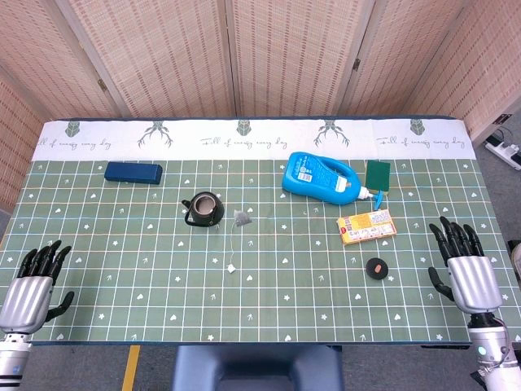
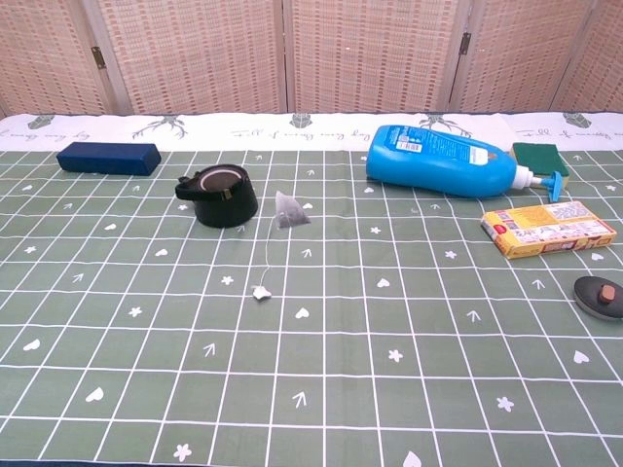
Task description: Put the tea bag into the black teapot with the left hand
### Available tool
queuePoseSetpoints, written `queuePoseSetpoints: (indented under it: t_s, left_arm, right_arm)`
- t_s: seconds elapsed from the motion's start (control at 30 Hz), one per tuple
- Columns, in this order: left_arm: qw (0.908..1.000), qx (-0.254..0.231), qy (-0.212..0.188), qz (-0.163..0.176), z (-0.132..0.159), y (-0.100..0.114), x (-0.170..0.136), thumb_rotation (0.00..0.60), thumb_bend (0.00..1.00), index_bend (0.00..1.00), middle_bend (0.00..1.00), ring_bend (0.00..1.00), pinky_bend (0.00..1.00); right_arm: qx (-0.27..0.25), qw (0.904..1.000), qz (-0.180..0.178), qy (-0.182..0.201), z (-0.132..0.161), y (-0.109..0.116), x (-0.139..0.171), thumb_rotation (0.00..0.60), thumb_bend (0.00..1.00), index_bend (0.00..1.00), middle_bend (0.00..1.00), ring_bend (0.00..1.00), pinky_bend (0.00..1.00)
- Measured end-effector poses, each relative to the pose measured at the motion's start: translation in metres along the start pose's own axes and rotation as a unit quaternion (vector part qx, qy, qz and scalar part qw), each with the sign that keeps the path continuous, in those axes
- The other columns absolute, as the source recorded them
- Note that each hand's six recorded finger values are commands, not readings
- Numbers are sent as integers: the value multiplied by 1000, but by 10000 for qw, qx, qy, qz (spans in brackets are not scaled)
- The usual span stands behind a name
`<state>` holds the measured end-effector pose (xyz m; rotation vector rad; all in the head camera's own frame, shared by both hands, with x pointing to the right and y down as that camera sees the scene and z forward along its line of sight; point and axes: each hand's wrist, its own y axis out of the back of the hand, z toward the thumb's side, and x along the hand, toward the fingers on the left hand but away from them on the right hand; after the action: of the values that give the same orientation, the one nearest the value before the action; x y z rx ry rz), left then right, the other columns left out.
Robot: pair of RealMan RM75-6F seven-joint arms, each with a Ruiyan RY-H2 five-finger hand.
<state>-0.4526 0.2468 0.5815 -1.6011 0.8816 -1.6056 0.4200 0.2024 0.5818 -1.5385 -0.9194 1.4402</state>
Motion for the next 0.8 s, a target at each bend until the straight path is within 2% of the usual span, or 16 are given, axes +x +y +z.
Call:
queuePoseSetpoints:
  t_s: [0.23,0.3,0.33,0.4,0.47,0.57,0.67,0.8]
  left_arm:
    - [9999,-18,-92,-71,2,-1,0,600,393,0,7,0,1]
    - [9999,-28,-139,-76,3,-2,1,600,393,0,11,2,25]
    - [9997,-82,-198,-74,5,-2,2,600,393,0,37,25,75]
    - [9992,-214,-338,-73,8,-2,5,600,393,1,126,117,209]
    - [9973,-403,-606,-69,17,-1,8,600,393,40,301,311,455]
    - [9924,-514,-1121,-2,35,1,15,600,393,164,531,566,713]
    - [9878,-405,-1494,148,50,-2,26,600,392,265,734,750,852]
    - [9813,-486,-1860,116,74,-11,44,600,393,314,885,873,950]
  right_arm:
    - [-28,10000,-37,48,2,3,4,600,422,0,0,0,0]
    - [-32,10000,-49,63,2,3,4,600,422,0,0,0,0]
    - [-31,10000,-55,62,2,4,4,600,423,0,0,0,0]
    - [-61,9999,-65,56,2,4,4,600,423,0,0,0,0]
    - [-113,9999,-95,44,0,6,4,600,423,0,0,0,0]
    - [-217,9996,-196,25,-2,13,6,600,423,0,0,0,0]
    - [-378,9987,-342,59,-4,23,12,600,422,0,0,0,0]
    - [-583,9969,-526,45,-10,35,20,600,422,0,0,0,0]
